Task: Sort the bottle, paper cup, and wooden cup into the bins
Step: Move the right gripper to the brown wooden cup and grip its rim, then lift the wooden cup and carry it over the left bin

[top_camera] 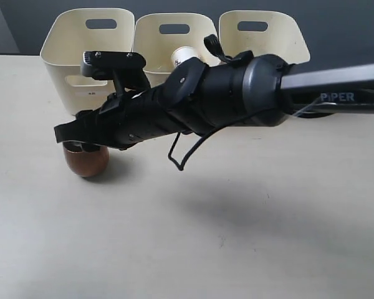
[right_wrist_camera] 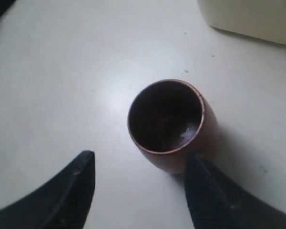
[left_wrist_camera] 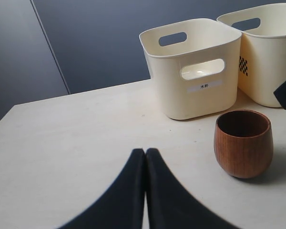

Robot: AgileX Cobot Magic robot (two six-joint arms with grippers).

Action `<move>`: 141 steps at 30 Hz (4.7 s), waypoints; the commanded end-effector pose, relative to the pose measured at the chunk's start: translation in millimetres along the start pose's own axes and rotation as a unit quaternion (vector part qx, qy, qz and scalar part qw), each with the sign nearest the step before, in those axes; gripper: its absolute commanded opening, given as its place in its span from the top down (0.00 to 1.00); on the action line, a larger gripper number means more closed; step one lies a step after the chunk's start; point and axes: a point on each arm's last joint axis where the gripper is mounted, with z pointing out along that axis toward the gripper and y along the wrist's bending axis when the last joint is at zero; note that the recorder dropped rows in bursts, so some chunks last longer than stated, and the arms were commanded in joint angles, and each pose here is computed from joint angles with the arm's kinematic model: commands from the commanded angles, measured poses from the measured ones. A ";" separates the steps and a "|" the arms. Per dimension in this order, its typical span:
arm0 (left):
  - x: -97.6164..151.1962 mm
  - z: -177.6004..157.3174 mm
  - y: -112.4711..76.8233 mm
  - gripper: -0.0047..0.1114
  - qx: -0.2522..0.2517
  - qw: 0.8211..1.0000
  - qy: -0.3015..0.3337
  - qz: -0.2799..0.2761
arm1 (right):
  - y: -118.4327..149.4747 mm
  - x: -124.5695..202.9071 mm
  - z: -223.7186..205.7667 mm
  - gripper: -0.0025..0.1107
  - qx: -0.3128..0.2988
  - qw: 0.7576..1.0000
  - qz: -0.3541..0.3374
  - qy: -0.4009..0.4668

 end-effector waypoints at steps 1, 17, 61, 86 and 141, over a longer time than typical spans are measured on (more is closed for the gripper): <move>0.1 -0.3 -0.1 0.96 0.001 1.000 -0.002 0.001 | -4.6 -1.1 5.1 0.50 0.013 1.000 0.004 -0.010; 0.1 -0.3 -0.1 0.96 0.001 1.000 -0.002 0.001 | -10.0 4.4 32.8 0.50 0.008 0.999 0.036 0.006; 0.1 -0.3 -0.1 0.96 0.001 1.000 -0.002 0.001 | -27.2 10.6 49.2 0.50 0.058 0.996 0.065 -0.021; 0.1 -0.3 -0.1 0.96 0.001 1.000 -0.002 0.001 | -26.8 16.5 63.7 0.58 0.038 0.996 0.081 0.003; 0.1 -0.3 0.0 0.96 0.000 1.000 -0.002 0.003 | -50.2 -119.2 48.2 0.44 0.118 0.953 -0.003 -0.280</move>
